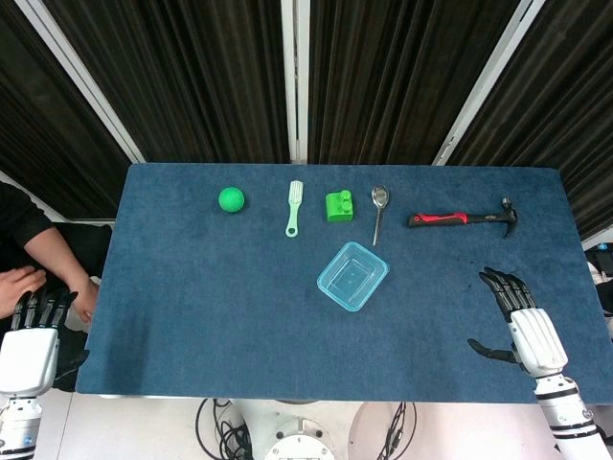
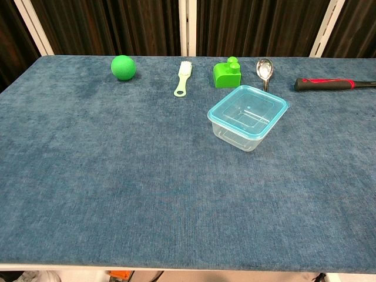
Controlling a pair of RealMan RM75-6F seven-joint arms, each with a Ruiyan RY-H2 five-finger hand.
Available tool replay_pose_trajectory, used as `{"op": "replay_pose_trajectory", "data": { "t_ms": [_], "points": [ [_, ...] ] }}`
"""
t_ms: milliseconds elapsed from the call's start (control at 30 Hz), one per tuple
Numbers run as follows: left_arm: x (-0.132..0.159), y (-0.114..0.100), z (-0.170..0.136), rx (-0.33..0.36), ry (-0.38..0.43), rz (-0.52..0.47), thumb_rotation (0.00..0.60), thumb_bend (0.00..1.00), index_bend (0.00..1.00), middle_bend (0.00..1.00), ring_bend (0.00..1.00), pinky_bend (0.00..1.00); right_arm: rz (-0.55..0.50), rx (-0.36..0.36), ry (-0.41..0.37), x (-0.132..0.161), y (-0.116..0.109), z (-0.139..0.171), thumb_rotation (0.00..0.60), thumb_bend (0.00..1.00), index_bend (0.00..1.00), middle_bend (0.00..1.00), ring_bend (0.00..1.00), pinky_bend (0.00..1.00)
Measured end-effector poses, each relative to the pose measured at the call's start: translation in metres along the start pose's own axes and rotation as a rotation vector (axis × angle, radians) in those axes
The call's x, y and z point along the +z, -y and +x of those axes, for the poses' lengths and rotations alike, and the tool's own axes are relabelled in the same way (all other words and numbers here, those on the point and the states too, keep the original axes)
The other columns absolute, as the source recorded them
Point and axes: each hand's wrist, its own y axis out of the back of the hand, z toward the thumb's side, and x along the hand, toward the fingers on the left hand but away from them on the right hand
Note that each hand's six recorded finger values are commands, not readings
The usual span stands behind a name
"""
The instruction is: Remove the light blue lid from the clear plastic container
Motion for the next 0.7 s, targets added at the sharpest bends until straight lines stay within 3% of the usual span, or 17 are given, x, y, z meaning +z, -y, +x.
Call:
{"op": "replay_pose_trajectory", "data": {
  "t_ms": [200, 367, 567, 700],
  "points": [
    [0.002, -0.002, 0.004, -0.002, 0.0, -0.008, 0.6, 0.0, 0.15, 0.12, 0.0, 0.01, -0.01, 0.011, -0.005, 0.001, 0.004, -0.003, 0.6, 0.04, 0.0, 0.06, 0.0, 0.0],
    [0.008, -0.005, 0.006, 0.007, 0.008, -0.02, 0.6, 0.0, 0.15, 0.12, 0.0, 0.01, -0.019, 0.04, -0.025, 0.004, 0.01, -0.011, 0.6, 0.04, 0.0, 0.13, 0.0, 0.0],
    [0.02, -0.004, 0.009, 0.01, 0.039, -0.037, 0.6, 0.0, 0.15, 0.12, 0.0, 0.02, -0.049, 0.138, -0.036, 0.005, 0.029, -0.04, 0.6, 0.04, 0.0, 0.14, 0.0, 0.0],
    [0.025, -0.003, 0.013, 0.006, 0.047, -0.046, 0.6, 0.0, 0.15, 0.12, 0.0, 0.02, -0.102, 0.219, -0.039, 0.005, 0.047, -0.077, 0.6, 0.04, 0.0, 0.14, 0.0, 0.0]
  ]
}}
